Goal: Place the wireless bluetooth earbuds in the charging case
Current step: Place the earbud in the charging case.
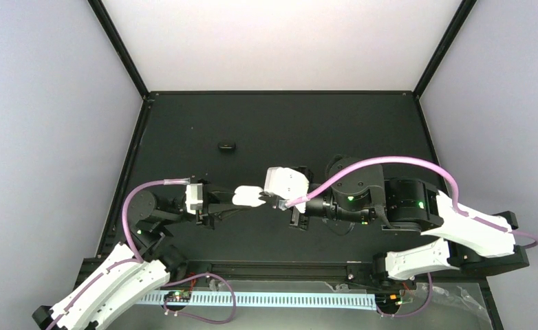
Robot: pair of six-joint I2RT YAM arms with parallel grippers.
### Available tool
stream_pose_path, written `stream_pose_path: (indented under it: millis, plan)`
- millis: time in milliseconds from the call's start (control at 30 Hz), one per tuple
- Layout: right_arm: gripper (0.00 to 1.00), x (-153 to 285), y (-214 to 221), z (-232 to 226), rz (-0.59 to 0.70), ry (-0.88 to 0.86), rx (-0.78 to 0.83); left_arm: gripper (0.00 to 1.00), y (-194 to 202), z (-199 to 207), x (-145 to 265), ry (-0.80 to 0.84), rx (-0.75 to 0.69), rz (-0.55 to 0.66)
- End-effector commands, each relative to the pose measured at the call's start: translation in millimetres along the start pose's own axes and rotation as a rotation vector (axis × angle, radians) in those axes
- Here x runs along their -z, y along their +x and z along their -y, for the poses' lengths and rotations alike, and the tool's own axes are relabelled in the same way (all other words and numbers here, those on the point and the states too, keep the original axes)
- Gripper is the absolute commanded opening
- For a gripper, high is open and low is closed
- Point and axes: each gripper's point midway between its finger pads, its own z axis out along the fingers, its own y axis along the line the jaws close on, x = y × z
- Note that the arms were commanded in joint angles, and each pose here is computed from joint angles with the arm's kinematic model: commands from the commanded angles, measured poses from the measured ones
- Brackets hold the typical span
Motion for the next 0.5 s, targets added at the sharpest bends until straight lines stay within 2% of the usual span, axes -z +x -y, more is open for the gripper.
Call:
stream_pose_path:
  millis: [0, 467]
  plan:
    - [0.01, -7.0, -9.9, -6.1, 0.022, -0.025, 0.021, 0.01, -15.3, 8.7, 2.1, 0.026, -0.056, 0.020]
    - [0.01, -38.8, -2.0, -7.5, -0.017, 0.024, -0.015, 0.01, -14.5, 8.0, 2.5, 0.020, -0.052, 0.023]
